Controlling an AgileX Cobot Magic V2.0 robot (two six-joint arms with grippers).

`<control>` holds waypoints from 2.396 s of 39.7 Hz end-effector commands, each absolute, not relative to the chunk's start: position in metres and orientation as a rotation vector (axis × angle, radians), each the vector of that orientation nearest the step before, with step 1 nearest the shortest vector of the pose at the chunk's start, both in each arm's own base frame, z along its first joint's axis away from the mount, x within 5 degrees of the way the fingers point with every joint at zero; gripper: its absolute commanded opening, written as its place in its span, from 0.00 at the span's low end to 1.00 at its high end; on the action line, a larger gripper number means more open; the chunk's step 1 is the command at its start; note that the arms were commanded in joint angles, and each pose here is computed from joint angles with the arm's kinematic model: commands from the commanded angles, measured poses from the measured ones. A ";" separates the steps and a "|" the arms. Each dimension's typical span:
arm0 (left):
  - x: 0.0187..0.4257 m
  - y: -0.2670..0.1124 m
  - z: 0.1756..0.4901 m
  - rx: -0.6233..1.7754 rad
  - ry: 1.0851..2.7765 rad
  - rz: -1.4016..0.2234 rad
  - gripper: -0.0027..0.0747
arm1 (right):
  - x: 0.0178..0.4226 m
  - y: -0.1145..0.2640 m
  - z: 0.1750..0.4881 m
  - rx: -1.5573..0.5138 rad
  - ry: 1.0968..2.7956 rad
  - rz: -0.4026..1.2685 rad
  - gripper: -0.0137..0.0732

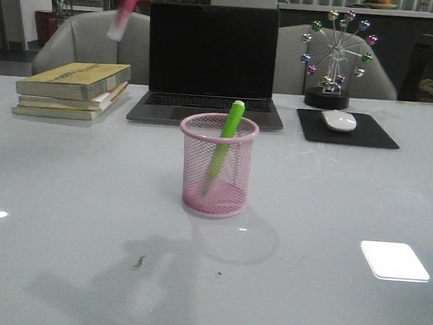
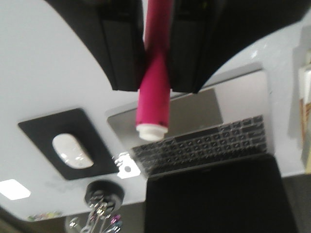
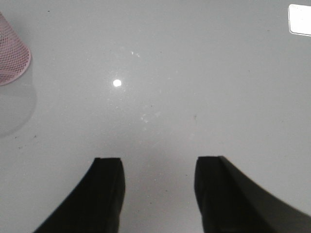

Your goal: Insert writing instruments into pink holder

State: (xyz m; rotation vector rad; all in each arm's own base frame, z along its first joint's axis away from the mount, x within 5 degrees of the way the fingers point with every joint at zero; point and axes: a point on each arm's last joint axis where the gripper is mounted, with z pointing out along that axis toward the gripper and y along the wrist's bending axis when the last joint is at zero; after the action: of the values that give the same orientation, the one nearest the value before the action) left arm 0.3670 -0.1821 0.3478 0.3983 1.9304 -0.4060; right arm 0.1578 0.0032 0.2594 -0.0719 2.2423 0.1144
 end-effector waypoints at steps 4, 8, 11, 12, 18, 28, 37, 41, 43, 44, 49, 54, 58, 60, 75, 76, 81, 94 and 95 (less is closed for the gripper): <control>0.340 -0.211 0.383 0.330 1.576 -0.493 0.16 | 0.162 0.002 0.274 -0.063 2.154 0.095 0.67; 0.328 -0.225 0.369 0.296 1.508 -0.533 0.16 | 0.162 0.002 0.274 -0.063 2.154 0.095 0.67; 0.319 -0.232 0.355 0.297 1.494 -0.540 0.16 | 0.162 0.002 0.274 -0.063 2.154 0.095 0.67; 0.317 -0.234 0.348 0.304 1.499 -0.540 0.16 | 0.162 0.002 0.274 -0.063 2.154 0.095 0.67; 0.310 -0.243 0.308 0.294 1.546 -0.543 0.16 | 0.162 0.002 0.274 -0.063 2.154 0.095 0.67; 0.304 -0.264 0.266 0.334 1.613 -0.546 0.16 | 0.162 0.002 0.274 -0.064 2.155 0.095 0.67; 0.306 -0.266 0.257 0.357 1.636 -0.536 0.18 | 0.162 0.002 0.274 -0.064 2.156 0.096 0.67; 0.304 -0.267 0.259 0.372 1.644 -0.541 0.33 | 0.161 0.002 0.274 -0.065 2.159 0.098 0.67; 0.304 -0.267 0.259 0.374 1.649 -0.541 0.45 | 0.161 0.002 0.274 -0.066 2.161 0.099 0.67; 0.303 -0.266 0.260 0.373 1.647 -0.543 0.50 | 0.161 0.002 0.274 -0.066 2.161 0.099 0.67; 0.302 -0.265 0.267 0.368 1.632 -0.549 0.71 | 0.161 0.002 0.274 -0.066 2.161 0.099 0.67; 0.299 -0.260 0.280 0.355 1.605 -0.559 0.65 | 0.161 0.002 0.274 -0.066 2.161 0.099 0.67; 0.293 -0.250 0.298 0.421 1.599 -0.515 0.58 | 0.161 0.002 0.274 -0.066 2.161 0.099 0.67; 0.292 -0.244 0.304 0.468 1.604 -0.473 0.56 | 0.161 0.002 0.274 -0.066 2.161 0.099 0.67; 0.279 -0.149 0.389 0.320 1.508 -0.360 0.56 | 0.161 0.002 0.274 -0.066 2.161 0.099 0.67; 0.278 -0.142 0.392 0.311 1.513 -0.351 0.56 | 0.161 0.002 0.274 -0.066 2.161 0.099 0.67; 0.265 -0.111 0.409 0.282 1.548 -0.314 0.56 | 0.161 0.002 0.274 -0.065 2.160 0.098 0.67; 0.219 -0.039 0.398 0.127 1.593 -0.151 0.56 | 0.162 0.002 0.275 -0.065 2.148 0.094 0.67; 0.213 -0.036 0.396 0.120 1.590 -0.144 0.56 | 0.162 0.002 0.275 -0.065 2.148 0.094 0.67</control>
State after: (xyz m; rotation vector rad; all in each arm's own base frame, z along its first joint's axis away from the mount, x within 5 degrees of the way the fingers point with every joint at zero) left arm 0.2318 -0.0476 0.3840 0.1592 1.6827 -0.1808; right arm 0.1572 0.0036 0.2587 -0.0749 2.2519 0.1191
